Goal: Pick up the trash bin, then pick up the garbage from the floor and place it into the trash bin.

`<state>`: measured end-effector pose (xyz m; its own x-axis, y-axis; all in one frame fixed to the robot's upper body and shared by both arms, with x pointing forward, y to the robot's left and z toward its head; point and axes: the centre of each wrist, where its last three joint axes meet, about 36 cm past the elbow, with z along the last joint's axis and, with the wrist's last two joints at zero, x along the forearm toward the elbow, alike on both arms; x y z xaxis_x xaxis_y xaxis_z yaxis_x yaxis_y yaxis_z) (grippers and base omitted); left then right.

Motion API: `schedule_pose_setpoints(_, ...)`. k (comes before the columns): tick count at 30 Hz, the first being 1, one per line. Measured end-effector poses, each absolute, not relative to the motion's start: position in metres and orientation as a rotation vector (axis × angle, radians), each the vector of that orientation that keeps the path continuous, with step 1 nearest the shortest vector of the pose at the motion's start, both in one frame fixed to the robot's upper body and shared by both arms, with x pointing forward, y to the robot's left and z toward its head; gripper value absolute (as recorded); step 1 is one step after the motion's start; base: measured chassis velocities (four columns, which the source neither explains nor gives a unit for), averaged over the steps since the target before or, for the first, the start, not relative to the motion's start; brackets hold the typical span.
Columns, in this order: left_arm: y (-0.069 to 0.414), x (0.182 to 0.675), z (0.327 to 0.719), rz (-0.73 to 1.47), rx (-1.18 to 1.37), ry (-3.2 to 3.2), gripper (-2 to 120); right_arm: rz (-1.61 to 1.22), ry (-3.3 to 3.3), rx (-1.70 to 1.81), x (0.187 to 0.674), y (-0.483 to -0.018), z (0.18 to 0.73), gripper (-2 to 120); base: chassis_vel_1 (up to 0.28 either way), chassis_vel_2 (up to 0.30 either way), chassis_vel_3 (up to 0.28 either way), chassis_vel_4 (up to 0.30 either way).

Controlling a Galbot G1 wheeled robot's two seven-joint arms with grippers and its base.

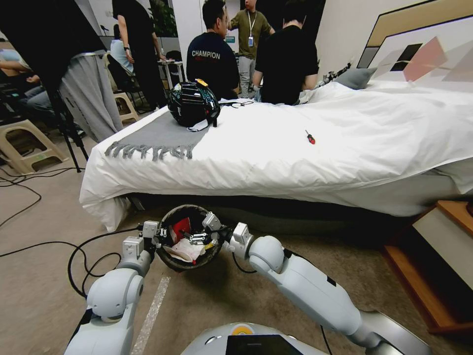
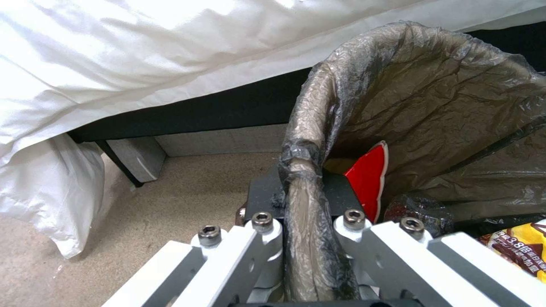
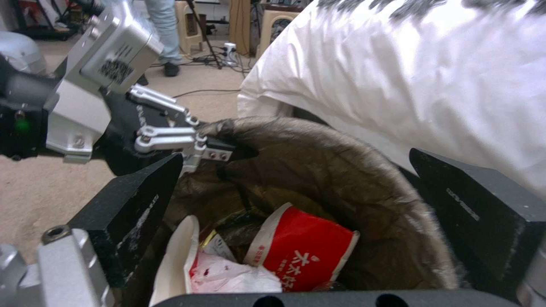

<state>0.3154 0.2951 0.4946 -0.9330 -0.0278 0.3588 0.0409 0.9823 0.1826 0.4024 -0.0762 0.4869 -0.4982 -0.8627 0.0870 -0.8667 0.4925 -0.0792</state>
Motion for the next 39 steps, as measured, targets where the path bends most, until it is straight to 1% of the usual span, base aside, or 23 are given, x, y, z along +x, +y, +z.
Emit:
schedule_pose_setpoints(3, 0.295, 0.316, 0.494, -0.263, -0.008, -2.76, 4, 0.156, -2.725, 1.504, 0.399, -0.096, 0.496, 100, 0.0, 0.0, 0.0, 0.0)
schedule_pose_setpoints(4, 0.295, 0.316, 0.494, -0.263, -0.008, -2.76, 4, 0.156, -2.725, 1.504, 0.399, -0.096, 0.496, 100, 0.0, 0.0, 0.0, 0.0)
schedule_pose_setpoints(7, 0.298, 0.315, 0.494, -0.268, 0.002, -2.762, 4, 0.153, -2.791, 1.397, 0.39, -0.127, 0.502, 100, 0.0, 0.0, 0.0, 0.0)
schedule_pose_setpoints(8, 0.298, 0.315, 0.494, -0.268, 0.002, -2.762, 4, 0.153, -2.791, 1.397, 0.39, -0.127, 0.502, 100, 0.0, 0.0, 0.0, 0.0)
schedule_pose_setpoints(10, 0.3, 0.314, 0.495, -0.27, 0.012, -2.763, 4, 0.14, -2.873, 1.28, 0.381, -0.146, 0.506, 100, 0.0, 0.0, 0.0, 0.0)
schedule_pose_setpoints(12, 0.3, 0.314, 0.495, -0.27, 0.014, -2.763, 4, 0.134, -2.894, 1.25, 0.38, -0.149, 0.506, 100, 0.0, 0.0, 0.0, 0.0)
schedule_pose_setpoints(14, 0.301, 0.311, 0.496, -0.268, 0.027, -2.765, 4, 0.096, -2.992, 1.104, 0.374, -0.17, 0.506, 100, 0.0, 0.0, 0.0, 0.0)
schedule_pose_setpoints(15, 0.301, 0.311, 0.496, -0.268, 0.027, -2.765, 4, 0.096, -2.992, 1.104, 0.374, -0.17, 0.506, 100, 0.0, 0.0, 0.0, 0.0)
schedule_pose_setpoints(17, 0.301, 0.309, 0.498, -0.267, 0.029, -2.768, 4, 0.088, -3.077, 0.951, 0.366, -0.194, 0.495, 100, 0.0, 0.0, 0.0, 0.0)
schedule_pose_setpoints(18, 0.301, 0.309, 0.498, -0.267, 0.029, -2.768, 4, 0.088, -3.077, 0.951, 0.366, -0.194, 0.495, 100, 0.0, 0.0, 0.0, 0.0)
schedule_pose_setpoints(21, 0.301, 0.308, 0.497, -0.264, 0.029, -2.766, 4, 0.126, -3.14, 0.755, 0.346, -0.221, 0.472, 100, 0.0, 0.0, 0.0, 0.0)
schedule_pose_setpoints(24, 0.301, 0.307, 0.497, -0.263, 0.03, -2.762, 4, 0.152, -3.173, 0.635, 0.332, -0.235, 0.459, 100, 0.0, 0.0, 0.0, 0.0)
schedule_pose_setpoints(28, 0.301, 0.307, 0.496, -0.261, 0.031, -2.757, 4, 0.183, -3.23, 0.489, 0.312, -0.241, 0.44, 100, 0.0, 0.0, 0.0, 0.0)
schedule_pose_setpoints(39, 0.303, 0.305, 0.498, -0.258, 0.039, -2.751, 4, 0.141, -3.239, 0.127, 0.267, -0.229, 0.401, 100, 0.0, 0.0, 0.0, 0.0)
